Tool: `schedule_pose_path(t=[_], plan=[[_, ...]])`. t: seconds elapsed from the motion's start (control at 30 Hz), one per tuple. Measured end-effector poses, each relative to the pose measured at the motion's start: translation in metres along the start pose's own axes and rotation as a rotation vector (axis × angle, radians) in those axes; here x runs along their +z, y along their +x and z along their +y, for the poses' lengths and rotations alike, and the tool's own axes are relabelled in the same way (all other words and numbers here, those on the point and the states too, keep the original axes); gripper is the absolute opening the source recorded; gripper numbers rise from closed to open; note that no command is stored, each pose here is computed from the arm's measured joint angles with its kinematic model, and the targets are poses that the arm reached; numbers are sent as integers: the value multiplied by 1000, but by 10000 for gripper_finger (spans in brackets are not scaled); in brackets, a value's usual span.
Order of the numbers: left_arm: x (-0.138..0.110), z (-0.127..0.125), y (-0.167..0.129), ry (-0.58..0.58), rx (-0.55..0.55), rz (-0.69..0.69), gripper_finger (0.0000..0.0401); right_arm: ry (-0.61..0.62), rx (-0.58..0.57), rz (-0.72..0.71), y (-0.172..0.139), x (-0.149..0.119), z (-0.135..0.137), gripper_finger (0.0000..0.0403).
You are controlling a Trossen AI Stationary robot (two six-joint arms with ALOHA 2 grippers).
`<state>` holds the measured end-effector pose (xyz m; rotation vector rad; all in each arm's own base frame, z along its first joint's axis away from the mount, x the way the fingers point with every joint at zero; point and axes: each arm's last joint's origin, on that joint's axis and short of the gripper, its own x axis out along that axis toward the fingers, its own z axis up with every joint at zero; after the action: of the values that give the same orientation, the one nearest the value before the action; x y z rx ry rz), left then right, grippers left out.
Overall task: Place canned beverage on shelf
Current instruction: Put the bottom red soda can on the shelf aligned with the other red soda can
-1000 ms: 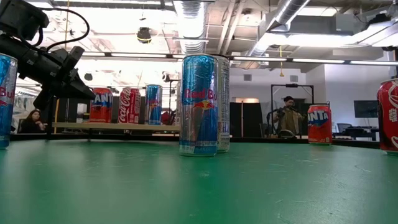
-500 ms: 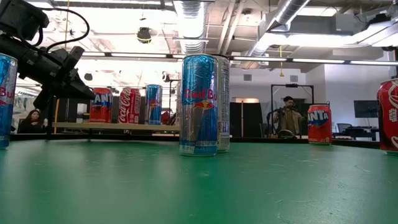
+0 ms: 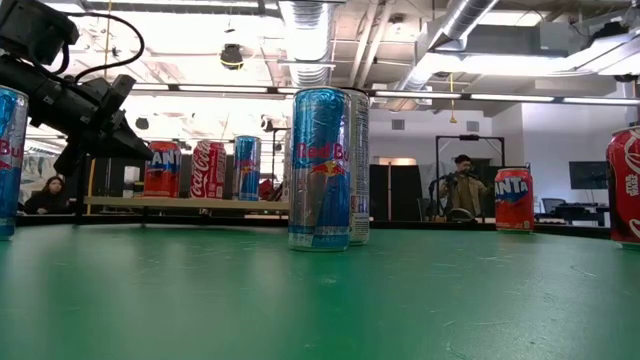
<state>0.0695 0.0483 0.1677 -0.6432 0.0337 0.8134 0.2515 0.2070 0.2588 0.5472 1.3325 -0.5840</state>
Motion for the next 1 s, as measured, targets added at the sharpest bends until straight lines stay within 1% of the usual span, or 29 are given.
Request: schedule_pose_path(t=[0.2,0.33,0.4,0.5,0.6,0.73,0.9,1.0], plan=[[0,0,0,-133,0,0,0,-67,-28,-54,4,26,-5,306],[1,1,0,-136,29,-31,0,-117,-51,-78,6,44,-10,306],[1,1,0,-134,23,-26,0,-147,-62,-84,7,54,-13,306],[1,-1,0,-92,-25,-4,0,-183,-77,-88,9,71,-19,306],[4,-6,0,18,-118,-4,0,-218,-94,-84,11,87,-27,306],[8,-11,-1,73,-201,-25,0,-242,-87,-94,4,105,-41,305],[8,-14,-2,135,-288,-2,0,-223,-40,-125,-17,109,-56,299],[8,-14,-2,136,-291,0,0,-229,-4,-154,-31,103,-61,289]])
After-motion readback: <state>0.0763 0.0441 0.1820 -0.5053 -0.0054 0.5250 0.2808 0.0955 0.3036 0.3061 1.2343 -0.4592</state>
